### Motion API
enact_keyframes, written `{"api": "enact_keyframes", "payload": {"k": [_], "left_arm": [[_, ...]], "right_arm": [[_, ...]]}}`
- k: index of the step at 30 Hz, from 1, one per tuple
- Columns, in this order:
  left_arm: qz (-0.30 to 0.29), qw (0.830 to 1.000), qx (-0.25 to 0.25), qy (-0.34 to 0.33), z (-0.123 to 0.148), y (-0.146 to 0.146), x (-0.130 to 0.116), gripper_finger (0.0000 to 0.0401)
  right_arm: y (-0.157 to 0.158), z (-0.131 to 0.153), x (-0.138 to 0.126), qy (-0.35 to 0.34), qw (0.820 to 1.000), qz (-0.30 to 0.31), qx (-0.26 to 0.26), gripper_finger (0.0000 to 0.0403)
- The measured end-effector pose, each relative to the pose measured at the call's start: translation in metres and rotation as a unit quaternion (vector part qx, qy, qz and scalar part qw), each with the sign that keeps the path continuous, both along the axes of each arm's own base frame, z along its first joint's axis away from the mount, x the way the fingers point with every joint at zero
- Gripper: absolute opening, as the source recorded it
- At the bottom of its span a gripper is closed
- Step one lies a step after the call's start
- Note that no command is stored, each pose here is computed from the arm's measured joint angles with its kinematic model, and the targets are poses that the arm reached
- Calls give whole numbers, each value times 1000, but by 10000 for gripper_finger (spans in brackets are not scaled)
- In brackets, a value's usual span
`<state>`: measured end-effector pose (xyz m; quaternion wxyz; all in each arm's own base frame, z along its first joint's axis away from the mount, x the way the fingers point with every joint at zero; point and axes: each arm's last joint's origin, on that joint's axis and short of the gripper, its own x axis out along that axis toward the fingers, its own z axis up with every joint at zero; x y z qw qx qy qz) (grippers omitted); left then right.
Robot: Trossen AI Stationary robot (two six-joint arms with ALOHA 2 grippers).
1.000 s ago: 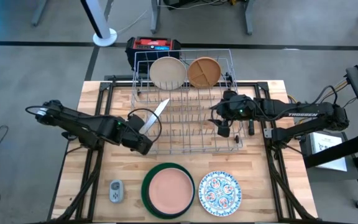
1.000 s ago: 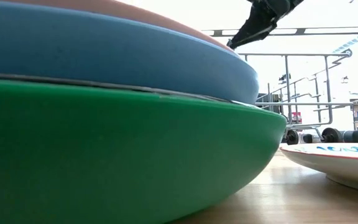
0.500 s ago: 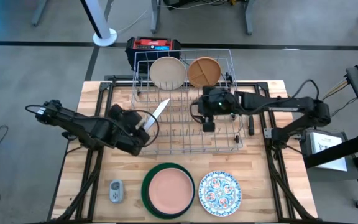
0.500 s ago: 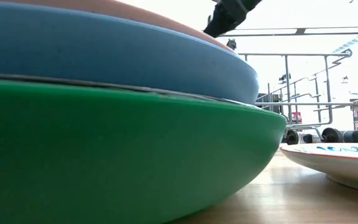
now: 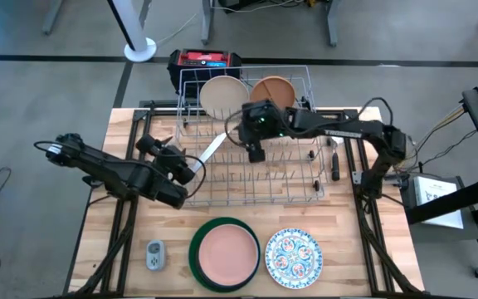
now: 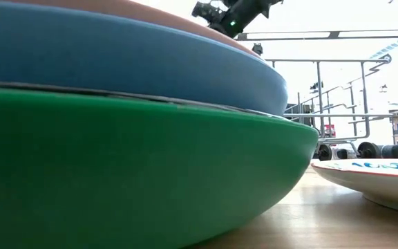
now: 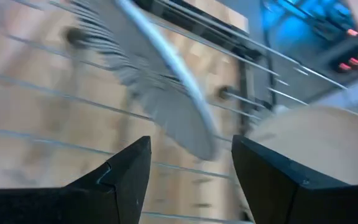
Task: Sort dishes
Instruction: Put the blue patterned plate into the dish rack
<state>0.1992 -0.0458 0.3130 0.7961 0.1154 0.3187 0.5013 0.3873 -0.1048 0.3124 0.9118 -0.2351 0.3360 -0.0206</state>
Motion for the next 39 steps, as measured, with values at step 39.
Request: {"api": "enact_keyframes", "payload": {"k": [39], "left_arm": [[-3,997,63,-50,0,23,-57,247]], "right_arm": [[-26,-20,28,-15,999,21,19,103]]}}
